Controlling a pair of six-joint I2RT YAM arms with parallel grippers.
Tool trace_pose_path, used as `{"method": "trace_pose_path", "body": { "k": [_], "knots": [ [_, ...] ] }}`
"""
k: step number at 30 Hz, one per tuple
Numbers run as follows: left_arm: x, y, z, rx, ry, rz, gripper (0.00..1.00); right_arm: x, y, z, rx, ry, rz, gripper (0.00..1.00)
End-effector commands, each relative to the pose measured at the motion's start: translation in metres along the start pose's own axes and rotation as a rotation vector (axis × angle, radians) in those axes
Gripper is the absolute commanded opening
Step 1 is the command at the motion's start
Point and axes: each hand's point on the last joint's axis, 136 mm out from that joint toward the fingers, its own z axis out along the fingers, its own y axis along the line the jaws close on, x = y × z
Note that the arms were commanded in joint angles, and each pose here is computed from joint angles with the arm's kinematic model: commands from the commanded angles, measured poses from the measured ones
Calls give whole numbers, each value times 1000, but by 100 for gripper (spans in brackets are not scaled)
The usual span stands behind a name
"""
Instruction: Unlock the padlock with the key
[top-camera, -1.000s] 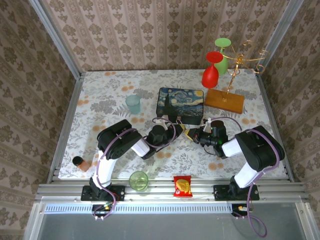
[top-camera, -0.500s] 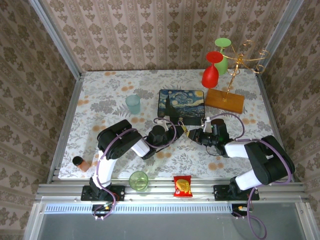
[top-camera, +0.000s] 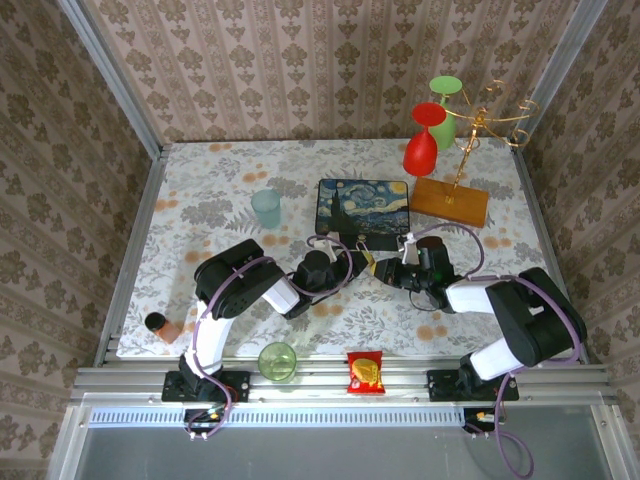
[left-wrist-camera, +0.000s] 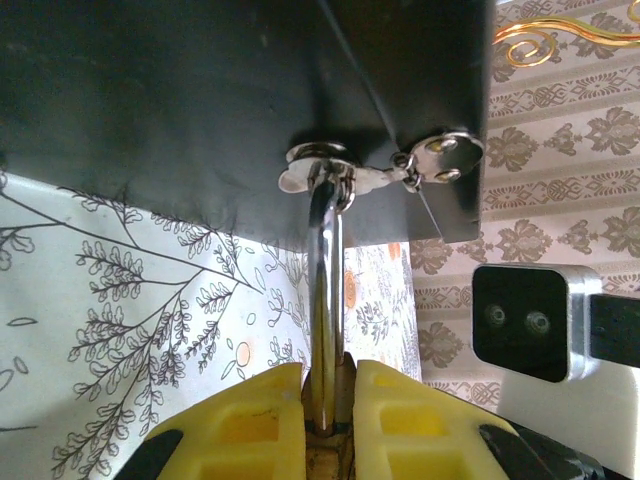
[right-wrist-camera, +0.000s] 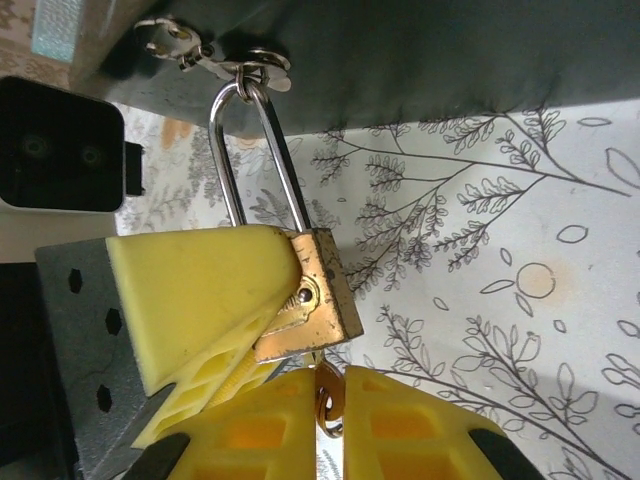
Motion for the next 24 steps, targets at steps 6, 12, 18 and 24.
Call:
{"method": "trace_pose_path", "body": {
  "k": [6,12,18,24],
  "knots": [
    [6,-25,0,78,15,-4,0,-13,-3,-14,172,-65,-140,21],
    [2,-21,-4,62,-4,5,0,-9,-15,-32,302,-32,-199,25],
    [3,-21,-8,59,-7,9,0,-1,-8,-32,330,7,-332,36],
    [3,-24,-10,63,-4,12,0,1,5,-26,388,13,-497,41]
  ]
}}
